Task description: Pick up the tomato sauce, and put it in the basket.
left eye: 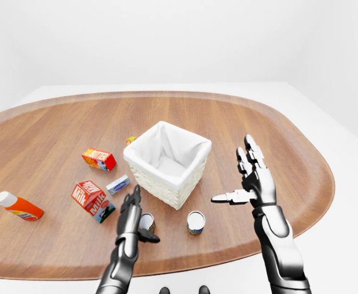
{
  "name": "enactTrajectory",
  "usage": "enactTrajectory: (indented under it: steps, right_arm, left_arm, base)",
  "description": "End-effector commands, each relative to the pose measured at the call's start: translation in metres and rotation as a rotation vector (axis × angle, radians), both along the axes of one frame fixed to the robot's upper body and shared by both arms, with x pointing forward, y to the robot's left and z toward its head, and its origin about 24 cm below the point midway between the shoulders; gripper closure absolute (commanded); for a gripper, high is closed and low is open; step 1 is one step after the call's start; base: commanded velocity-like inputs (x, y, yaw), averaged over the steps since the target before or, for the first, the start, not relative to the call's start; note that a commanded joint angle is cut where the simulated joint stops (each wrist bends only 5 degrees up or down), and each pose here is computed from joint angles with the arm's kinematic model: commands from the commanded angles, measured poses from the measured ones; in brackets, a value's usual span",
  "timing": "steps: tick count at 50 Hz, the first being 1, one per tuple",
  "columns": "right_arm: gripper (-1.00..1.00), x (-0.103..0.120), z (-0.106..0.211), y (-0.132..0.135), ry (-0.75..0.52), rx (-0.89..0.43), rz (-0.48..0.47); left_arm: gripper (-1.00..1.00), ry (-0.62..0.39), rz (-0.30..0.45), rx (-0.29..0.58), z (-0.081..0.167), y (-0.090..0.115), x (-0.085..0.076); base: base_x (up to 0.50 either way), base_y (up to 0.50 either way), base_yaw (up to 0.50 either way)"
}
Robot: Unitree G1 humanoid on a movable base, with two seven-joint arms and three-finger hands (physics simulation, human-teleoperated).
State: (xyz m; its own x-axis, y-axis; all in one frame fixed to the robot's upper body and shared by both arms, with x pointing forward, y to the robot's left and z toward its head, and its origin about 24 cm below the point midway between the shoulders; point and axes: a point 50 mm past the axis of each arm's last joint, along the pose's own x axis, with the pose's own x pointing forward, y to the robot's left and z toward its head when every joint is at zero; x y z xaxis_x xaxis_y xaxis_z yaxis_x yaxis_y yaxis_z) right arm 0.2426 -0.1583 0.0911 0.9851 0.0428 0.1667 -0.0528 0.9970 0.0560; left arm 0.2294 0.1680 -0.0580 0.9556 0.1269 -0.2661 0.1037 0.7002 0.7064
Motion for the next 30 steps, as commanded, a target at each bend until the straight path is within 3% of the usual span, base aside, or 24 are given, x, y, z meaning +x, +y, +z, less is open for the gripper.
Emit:
enactTrajectory:
  steps: [1,30]
  right_arm:
    - [-1.0,0.0003,-0.001,-0.0002,0.004,0.001,0.0]
    - [-1.0,0.0015,-0.0036,-0.0002,0.016,0.0,0.001]
  left_arm:
    - [-1.0,0.016,0.003,0.002,-0.0039,-0.0002,-0.0015]
    - [-1.0,0.034,0.015,-0.009,-0.0068,0.0025,-0.0026]
  base:
    - [0.0,0.0,0.0]
    - [0.0,0.0,0.0]
